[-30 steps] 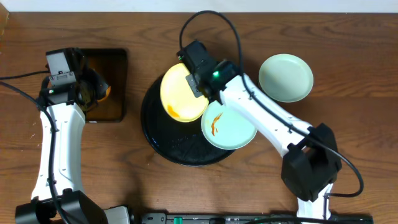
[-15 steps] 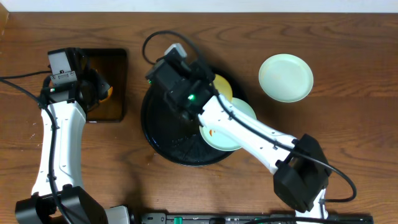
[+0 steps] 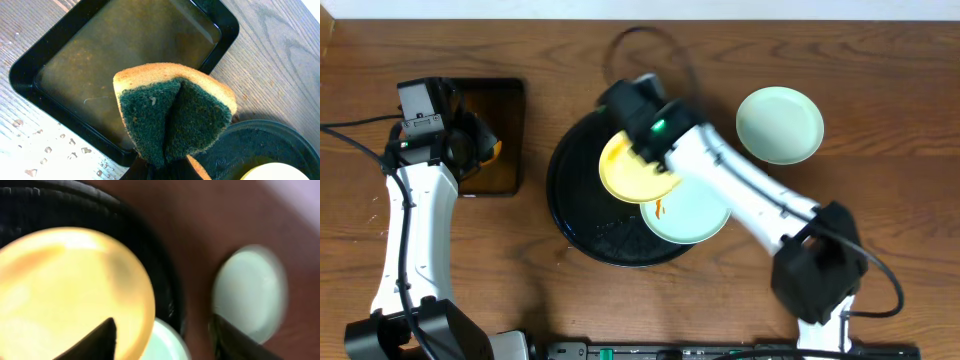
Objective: Clean dirty plates on tray and stack at the side
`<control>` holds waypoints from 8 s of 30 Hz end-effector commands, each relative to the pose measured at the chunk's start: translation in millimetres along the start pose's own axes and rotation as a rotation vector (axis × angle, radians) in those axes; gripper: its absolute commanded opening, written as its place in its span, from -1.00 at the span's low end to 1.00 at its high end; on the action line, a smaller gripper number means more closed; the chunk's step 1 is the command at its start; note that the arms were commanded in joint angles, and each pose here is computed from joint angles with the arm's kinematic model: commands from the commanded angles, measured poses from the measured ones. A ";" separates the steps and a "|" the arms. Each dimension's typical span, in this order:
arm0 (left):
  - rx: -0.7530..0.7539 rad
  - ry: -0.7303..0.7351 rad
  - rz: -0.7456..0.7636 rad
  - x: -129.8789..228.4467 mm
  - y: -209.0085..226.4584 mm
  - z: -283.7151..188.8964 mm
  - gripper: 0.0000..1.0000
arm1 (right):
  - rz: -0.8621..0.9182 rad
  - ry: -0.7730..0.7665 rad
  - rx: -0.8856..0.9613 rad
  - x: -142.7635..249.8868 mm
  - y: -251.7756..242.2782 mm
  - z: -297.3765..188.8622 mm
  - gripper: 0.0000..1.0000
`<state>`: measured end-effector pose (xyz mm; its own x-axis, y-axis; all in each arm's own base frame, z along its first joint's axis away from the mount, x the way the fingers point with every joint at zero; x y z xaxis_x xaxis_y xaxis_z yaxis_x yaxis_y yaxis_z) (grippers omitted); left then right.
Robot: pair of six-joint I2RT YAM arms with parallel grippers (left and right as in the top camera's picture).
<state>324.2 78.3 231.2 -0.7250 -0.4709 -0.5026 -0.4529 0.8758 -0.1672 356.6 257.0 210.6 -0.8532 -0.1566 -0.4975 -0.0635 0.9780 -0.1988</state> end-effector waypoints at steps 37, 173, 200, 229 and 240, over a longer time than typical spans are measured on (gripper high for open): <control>-0.008 0.027 0.005 4.1 2.6 3.7 -0.83 | 0.651 0.453 -0.087 74.1 -10.2 51.2 0.13; -0.009 0.032 0.004 4.8 2.8 3.6 -0.83 | 0.873 0.171 -0.081 -17.0 -292.6 60.4 -0.98; -0.009 0.031 0.005 4.7 2.8 3.6 -0.83 | 0.710 0.462 -0.464 24.0 -245.2 49.0 0.02; -0.009 0.032 0.004 4.8 2.8 3.6 -0.83 | 0.633 0.532 -0.317 133.2 -121.6 36.7 0.57; -0.009 0.032 0.004 4.8 2.8 3.6 -0.84 | 0.728 0.533 -0.432 155.1 -108.7 59.0 0.47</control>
<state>321.8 77.7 229.7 -0.7350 -0.4710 -0.4878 -0.4538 0.8762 -0.1623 267.0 113.6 111.0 -0.8826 0.4683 0.0406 0.4519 0.8216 0.3475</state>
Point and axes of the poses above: each gripper's point midway between its finger pads, its own z axis out along the fingers, its own y axis along the line the jaws close on, x = y × z, the point moved 9 cm from there along -z, back along the fingers, and after that the axes turned 13 degrees about z, right-handed, at the moved point
